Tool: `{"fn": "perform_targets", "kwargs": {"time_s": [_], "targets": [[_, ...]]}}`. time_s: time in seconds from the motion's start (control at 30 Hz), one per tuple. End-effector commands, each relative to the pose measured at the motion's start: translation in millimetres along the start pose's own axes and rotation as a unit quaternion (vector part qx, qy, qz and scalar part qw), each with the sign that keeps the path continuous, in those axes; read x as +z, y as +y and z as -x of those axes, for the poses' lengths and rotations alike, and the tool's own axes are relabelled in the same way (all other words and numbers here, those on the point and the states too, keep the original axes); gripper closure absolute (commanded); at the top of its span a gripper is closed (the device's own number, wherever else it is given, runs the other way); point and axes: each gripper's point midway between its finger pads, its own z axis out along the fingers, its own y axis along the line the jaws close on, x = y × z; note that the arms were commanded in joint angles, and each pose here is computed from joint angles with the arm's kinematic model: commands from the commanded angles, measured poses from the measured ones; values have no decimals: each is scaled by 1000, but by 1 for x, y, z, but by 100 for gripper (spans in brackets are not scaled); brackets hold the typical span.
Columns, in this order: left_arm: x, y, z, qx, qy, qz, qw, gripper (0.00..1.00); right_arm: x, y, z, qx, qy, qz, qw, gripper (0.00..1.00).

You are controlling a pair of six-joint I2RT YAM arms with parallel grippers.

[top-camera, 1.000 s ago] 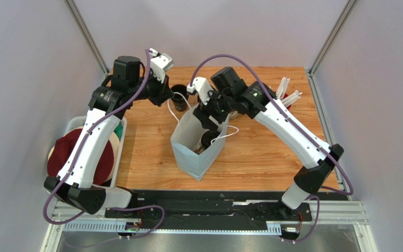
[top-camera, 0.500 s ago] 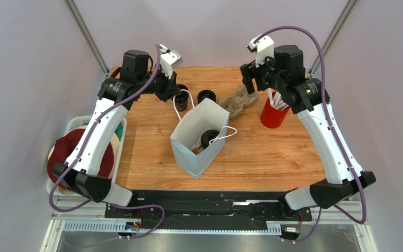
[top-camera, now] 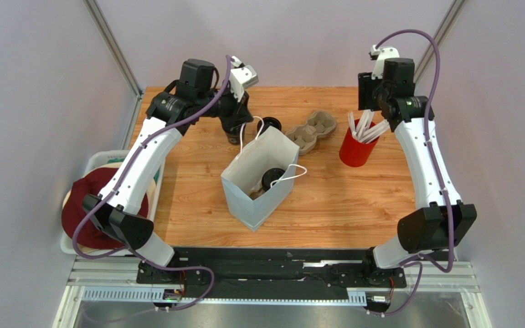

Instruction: Pack the takeout coffee

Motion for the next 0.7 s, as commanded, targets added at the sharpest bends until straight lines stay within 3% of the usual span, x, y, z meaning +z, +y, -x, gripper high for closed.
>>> {"fn": "perform_targets", "kwargs": {"time_s": [0.0,0.3,0.67], "targets": [[2,-14,20,32,-25,-34,999,87,14,-23,5,34,-14,-32,999,41],[15,-44,31,54,-33,-90,994,87,52,-53,-20,56,19,-55,997,49],[9,-58,43,68,-53,-119,989,87,80,-58,-40,52,42,-63,996,55]]}}
